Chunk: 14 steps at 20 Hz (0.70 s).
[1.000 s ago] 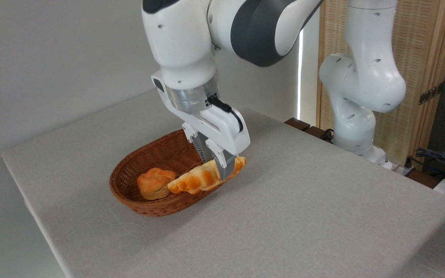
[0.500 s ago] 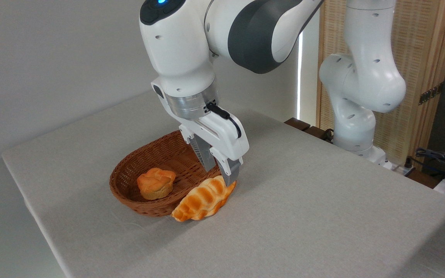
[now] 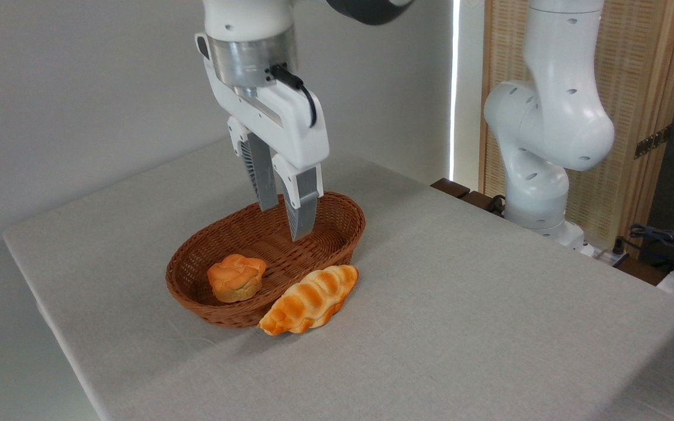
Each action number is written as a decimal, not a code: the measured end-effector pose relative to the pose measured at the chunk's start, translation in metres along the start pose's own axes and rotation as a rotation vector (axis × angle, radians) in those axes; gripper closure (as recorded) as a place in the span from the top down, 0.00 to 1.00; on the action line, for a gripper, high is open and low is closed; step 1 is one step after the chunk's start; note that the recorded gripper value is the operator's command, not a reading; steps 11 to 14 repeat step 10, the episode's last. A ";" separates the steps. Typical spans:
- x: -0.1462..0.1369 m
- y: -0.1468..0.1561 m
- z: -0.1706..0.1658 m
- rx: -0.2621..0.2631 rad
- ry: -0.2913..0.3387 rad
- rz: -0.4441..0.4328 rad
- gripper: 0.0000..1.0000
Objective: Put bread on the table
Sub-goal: 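Open the gripper and raise it away from the croissant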
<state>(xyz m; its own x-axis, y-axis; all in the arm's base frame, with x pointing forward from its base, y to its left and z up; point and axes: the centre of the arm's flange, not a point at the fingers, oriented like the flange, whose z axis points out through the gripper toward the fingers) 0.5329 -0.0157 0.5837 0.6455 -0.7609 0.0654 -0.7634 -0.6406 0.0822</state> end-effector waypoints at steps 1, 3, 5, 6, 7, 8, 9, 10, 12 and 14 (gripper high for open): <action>0.000 0.000 0.000 0.011 -0.013 0.005 1.00; -0.001 -0.002 0.001 0.019 -0.025 0.005 1.00; -0.002 -0.004 0.002 0.019 -0.027 0.001 1.00; -0.003 -0.004 0.002 0.019 -0.027 -0.002 1.00; -0.004 -0.005 0.002 0.019 -0.027 -0.006 1.00; -0.004 -0.005 0.002 0.019 -0.027 -0.009 1.00; -0.005 -0.006 0.002 0.019 -0.027 -0.011 1.00; -0.005 -0.006 0.002 0.019 -0.027 -0.012 1.00; -0.005 -0.006 0.002 0.019 -0.027 -0.012 1.00; -0.005 -0.006 0.002 0.019 -0.027 -0.012 1.00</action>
